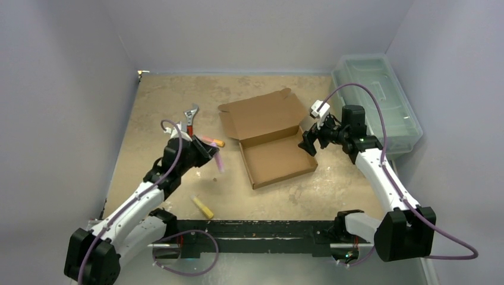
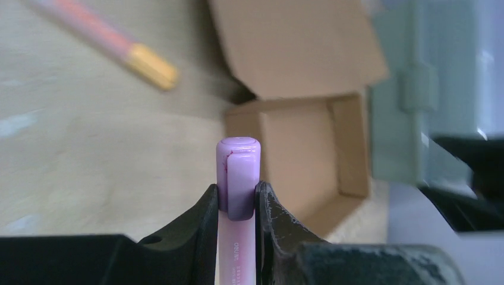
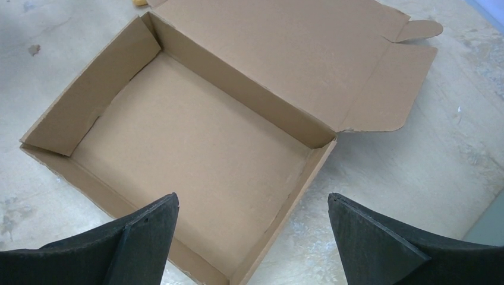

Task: Fold the paper box

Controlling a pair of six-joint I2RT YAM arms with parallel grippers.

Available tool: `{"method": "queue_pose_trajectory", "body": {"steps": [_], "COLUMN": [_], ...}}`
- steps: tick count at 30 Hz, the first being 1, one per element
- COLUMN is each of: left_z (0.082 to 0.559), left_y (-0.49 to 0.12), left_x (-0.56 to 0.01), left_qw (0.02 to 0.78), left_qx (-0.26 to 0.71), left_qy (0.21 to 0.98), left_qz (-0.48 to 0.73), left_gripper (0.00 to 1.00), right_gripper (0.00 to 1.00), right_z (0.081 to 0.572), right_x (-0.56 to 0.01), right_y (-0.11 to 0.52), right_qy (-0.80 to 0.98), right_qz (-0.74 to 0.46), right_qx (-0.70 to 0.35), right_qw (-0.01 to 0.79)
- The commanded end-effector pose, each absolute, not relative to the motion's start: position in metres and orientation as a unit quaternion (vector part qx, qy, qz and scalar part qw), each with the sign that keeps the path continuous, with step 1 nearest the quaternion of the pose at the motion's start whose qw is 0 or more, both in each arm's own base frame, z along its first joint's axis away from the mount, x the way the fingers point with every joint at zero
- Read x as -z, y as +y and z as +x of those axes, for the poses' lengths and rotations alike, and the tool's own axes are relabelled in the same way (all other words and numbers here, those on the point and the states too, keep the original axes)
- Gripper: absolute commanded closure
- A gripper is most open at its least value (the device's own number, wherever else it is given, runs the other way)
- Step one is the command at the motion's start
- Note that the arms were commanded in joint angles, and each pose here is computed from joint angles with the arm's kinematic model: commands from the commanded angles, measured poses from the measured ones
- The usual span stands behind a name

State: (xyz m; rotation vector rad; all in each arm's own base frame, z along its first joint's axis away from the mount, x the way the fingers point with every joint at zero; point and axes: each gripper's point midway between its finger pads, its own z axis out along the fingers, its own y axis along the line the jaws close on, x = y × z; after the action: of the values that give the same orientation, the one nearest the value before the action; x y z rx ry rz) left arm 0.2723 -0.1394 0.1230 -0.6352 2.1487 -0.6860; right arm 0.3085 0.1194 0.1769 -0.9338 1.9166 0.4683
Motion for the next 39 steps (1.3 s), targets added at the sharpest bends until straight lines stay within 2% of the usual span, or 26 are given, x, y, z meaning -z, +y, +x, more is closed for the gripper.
{"method": "queue_pose_trajectory", "body": {"steps": [1, 11, 19, 21, 23, 27, 31, 39], "left_z": [0.255, 0.254, 0.273, 0.280, 0.286, 0.295, 0.297, 0.263], "left_y": [-0.209, -0.298, -0.356, -0.366, -0.370, -0.368, -0.356, -0.299], "left_x": [-0.210, -0.214, -0.181, -0.169, -0.158, -0.144, -0.153, -0.176], "left_qw": [0.477, 0.443, 0.408, 0.399, 0.395, 0.393, 0.412, 0.431], "left_qx": [0.502, 0.510, 0.483, 0.465, 0.439, 0.400, 0.379, 0.349], "left_qy": [0.721, 0.728, 0.766, 0.782, 0.800, 0.822, 0.823, 0.829], "left_qz": [-0.022, 0.118, 0.118, 0.114, 0.107, 0.099, 0.096, 0.074], "left_gripper": [1.00, 1.00, 0.99, 0.91, 0.78, 0.62, 0.57, 0.57], "right_gripper": [0.01, 0.01, 0.01, 0.01, 0.01, 0.01, 0.01, 0.01], "right_z": [0.312, 0.317, 0.318, 0.317, 0.317, 0.316, 0.316, 0.313], "right_x": [-0.179, -0.167, -0.164, -0.164, -0.164, -0.166, -0.167, -0.173], "right_y": [0.119, 0.108, 0.105, 0.105, 0.105, 0.106, 0.106, 0.106], "right_qy": [0.767, 0.781, 0.783, 0.782, 0.782, 0.780, 0.778, 0.772], "right_qz": [-0.395, -0.384, -0.385, -0.386, -0.387, -0.389, -0.391, -0.399], "right_qx": [-0.189, -0.182, -0.182, -0.182, -0.182, -0.182, -0.182, -0.180], "right_qw": [0.468, 0.457, 0.454, 0.454, 0.453, 0.455, 0.457, 0.461]}}
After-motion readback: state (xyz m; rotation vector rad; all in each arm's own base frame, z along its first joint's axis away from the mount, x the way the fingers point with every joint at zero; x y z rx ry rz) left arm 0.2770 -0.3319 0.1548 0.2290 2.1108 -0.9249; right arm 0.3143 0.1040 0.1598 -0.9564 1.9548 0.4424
